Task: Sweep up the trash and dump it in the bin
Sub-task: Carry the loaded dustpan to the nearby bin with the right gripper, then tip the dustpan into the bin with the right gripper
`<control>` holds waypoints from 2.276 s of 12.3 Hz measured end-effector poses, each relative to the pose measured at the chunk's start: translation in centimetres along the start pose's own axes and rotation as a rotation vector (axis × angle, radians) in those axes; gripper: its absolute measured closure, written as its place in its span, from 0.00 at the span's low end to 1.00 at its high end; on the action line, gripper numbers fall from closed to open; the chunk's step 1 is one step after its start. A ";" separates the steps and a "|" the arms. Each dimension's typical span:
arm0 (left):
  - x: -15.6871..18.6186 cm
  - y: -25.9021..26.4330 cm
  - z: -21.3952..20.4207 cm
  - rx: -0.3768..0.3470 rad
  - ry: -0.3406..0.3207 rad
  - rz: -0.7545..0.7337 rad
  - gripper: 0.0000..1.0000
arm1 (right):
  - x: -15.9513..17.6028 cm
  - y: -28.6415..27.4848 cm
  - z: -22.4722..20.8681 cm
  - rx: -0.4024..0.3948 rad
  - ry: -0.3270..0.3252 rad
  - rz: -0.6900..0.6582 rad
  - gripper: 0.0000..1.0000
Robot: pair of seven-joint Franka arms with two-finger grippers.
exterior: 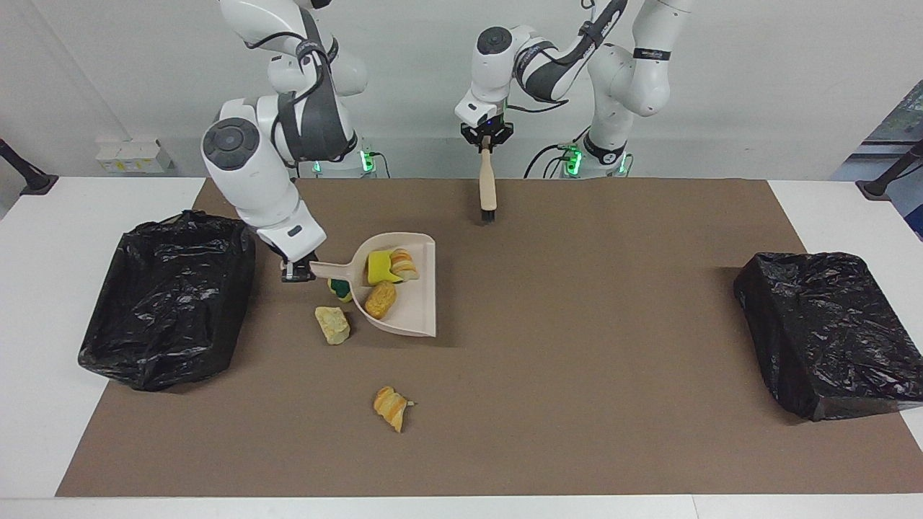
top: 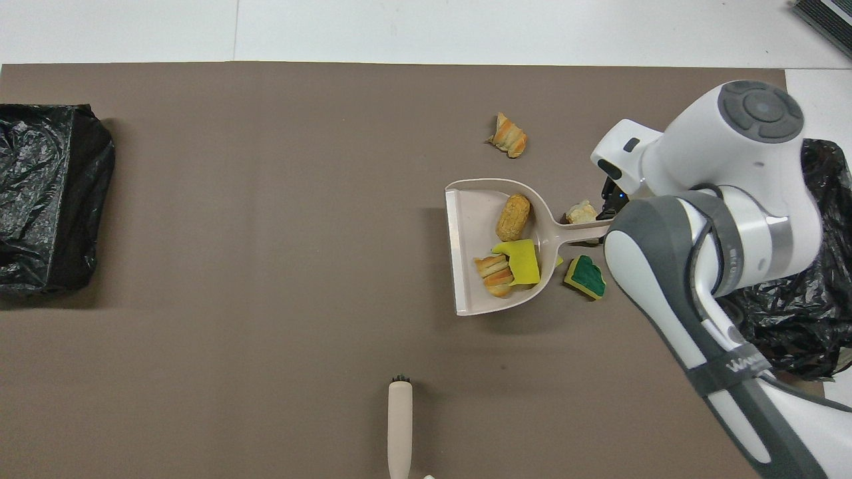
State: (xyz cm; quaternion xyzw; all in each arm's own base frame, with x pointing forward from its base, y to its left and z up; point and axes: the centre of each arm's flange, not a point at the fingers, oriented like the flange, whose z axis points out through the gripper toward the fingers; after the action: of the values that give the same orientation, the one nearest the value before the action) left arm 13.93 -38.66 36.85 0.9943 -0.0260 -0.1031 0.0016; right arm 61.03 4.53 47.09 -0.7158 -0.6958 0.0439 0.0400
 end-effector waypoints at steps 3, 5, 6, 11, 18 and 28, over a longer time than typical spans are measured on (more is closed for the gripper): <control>0.2 0.1 0.5 -0.011 -0.015 -0.018 0.74 | -6.9 0.5 -1.1 -0.005 0.000 0.024 0.67; 0.5 0.1 1.4 -0.014 -0.025 -0.034 0.74 | -11.4 0.7 -1.7 -0.014 -0.025 0.011 0.67; 0.7 0.1 1.6 -0.017 -0.025 -0.040 0.74 | -13.4 0.6 -2.1 -0.022 -0.036 0.007 0.67; 6.1 -1.5 0.0 -0.056 -0.026 -0.136 0.28 | -27.7 -2.3 -4.4 -0.066 -0.044 0.001 0.67; 23.7 -14.1 -6.9 -0.034 0.111 -0.132 0.00 | -34.1 -4.2 -10.2 -0.094 -0.383 -0.054 0.67; 33.2 -35.0 -23.7 0.018 0.238 0.123 0.00 | -30.2 -7.0 -14.1 -0.050 -0.693 -0.040 0.67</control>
State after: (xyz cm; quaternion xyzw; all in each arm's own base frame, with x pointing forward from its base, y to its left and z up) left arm 53.00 -5.49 52.98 0.9960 -0.0877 0.0163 0.0020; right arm 54.92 -25.38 62.09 -0.6452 -0.6829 0.2663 -0.2154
